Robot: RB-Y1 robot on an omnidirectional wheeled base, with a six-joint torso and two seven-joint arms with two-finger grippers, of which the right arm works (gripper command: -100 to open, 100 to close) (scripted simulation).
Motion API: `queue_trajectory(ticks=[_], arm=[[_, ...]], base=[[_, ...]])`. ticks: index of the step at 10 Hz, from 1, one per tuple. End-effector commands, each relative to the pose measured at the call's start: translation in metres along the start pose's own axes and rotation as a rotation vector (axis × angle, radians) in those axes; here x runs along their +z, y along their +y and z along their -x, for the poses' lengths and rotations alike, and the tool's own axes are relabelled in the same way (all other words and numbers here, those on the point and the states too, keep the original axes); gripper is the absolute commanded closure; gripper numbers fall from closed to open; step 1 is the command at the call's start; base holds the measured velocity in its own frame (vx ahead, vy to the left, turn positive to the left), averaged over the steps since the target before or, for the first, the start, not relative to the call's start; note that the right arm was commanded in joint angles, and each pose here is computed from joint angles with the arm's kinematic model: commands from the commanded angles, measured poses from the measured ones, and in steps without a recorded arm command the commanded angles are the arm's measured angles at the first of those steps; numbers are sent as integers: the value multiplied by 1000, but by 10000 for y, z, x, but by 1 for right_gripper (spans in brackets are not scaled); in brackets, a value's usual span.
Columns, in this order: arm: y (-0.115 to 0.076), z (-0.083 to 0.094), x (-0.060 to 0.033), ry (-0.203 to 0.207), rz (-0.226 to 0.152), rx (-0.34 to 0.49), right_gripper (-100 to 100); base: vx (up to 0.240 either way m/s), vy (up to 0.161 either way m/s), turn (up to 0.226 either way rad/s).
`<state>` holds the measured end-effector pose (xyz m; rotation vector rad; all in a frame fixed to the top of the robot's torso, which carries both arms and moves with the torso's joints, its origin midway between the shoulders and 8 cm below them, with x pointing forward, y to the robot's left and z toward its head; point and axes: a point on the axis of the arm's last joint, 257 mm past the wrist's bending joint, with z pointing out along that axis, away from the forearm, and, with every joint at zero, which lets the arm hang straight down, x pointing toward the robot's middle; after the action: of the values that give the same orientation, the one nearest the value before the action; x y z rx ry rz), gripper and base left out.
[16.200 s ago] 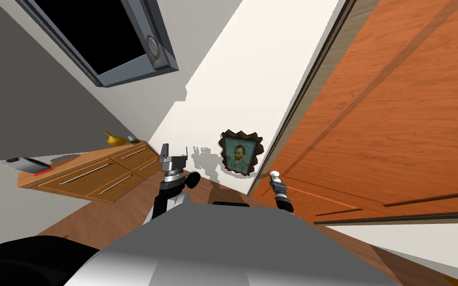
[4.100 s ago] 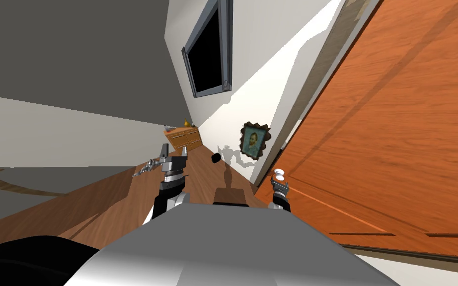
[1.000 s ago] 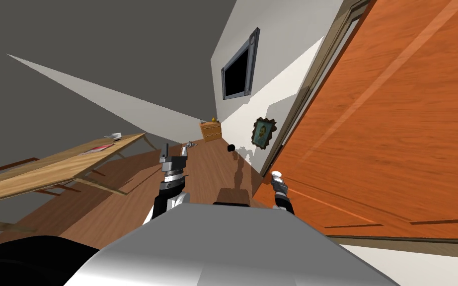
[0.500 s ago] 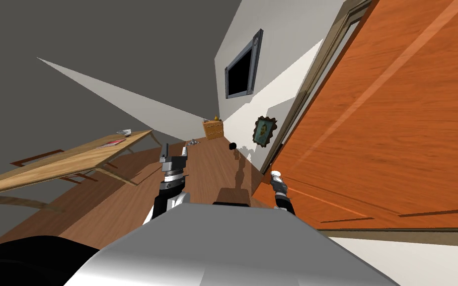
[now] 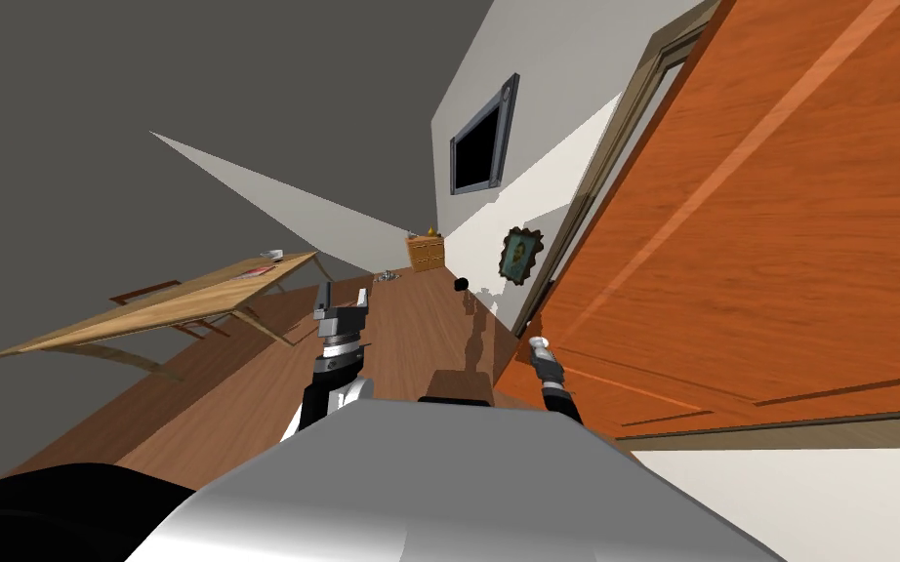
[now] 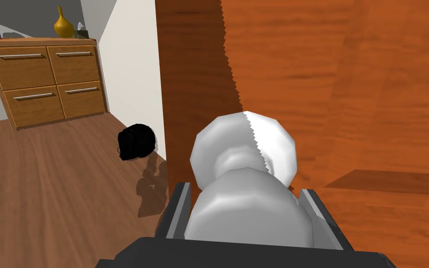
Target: Pull the door open
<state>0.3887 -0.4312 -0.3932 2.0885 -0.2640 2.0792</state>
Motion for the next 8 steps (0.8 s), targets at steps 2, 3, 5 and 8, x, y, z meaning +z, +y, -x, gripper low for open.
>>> queue_trajectory(ticks=[2,3,5,8], arm=[[-49,-14,-44,4,-37,3,100],[-43,12,-48,-3,-30,1,100],[-65,18,-134,-3,-66,1,100],[-81,1,-228,2,-110,0,100]], base=[[-204,-29,84],[-84,-5,16],[-210,-24,110],[-204,-29,95]])
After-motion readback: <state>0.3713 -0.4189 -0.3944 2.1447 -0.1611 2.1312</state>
